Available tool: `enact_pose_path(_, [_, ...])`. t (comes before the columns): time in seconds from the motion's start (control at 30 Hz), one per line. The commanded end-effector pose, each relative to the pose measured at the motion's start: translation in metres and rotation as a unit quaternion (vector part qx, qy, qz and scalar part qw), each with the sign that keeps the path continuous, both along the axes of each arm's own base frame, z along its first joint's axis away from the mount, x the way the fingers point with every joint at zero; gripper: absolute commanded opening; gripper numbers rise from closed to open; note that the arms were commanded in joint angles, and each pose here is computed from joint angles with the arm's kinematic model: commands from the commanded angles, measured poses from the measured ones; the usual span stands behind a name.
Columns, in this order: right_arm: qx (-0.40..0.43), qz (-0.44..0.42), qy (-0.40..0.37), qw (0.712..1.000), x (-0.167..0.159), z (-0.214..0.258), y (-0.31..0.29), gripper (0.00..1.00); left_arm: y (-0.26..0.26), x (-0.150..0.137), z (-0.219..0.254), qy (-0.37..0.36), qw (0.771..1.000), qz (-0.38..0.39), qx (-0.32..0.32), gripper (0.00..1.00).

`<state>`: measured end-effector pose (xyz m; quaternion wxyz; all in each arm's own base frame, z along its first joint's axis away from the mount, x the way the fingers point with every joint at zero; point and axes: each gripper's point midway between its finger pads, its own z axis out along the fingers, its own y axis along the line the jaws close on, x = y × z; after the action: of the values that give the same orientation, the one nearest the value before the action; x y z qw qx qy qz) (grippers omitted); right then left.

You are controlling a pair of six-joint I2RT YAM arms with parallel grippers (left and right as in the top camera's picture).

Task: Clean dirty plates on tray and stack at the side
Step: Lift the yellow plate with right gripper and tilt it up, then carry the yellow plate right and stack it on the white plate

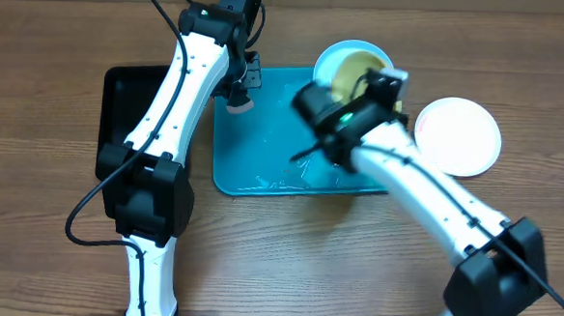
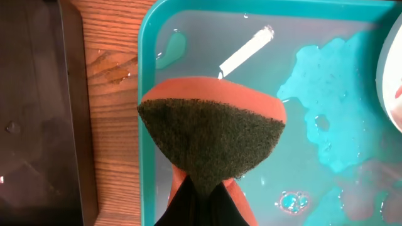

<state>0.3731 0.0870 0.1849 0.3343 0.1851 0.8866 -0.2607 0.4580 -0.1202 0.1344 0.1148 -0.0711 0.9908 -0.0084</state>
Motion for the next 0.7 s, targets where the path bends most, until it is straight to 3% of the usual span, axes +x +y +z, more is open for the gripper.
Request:
enact_pose_path(0.0, [0.142,0.058,0.108,0.982,0.010,-0.025,-0.003,0.04,0.000,-0.002,-0.007,0.010,1.000,-0.006,0.000,0.04])
enact_pose_path(0.27, [0.350,-0.008,0.103,0.931,0.031,-0.038,-0.094,0.04,-0.003,0.000,-0.006,0.005,1.000,-0.008,-0.001,0.04])
enact_pose_path(0.47, [0.374,-0.107,0.075,0.918,0.021,-0.046,-0.177,0.04,-0.003,0.001,-0.006,0.002,1.000,-0.008,-0.002,0.04])
enact_pose_path(0.67, [0.366,-0.165,0.099,0.910,0.007,-0.072,-0.212,0.04,-0.003,0.002,-0.006,0.001,1.000,-0.008,-0.003,0.04])
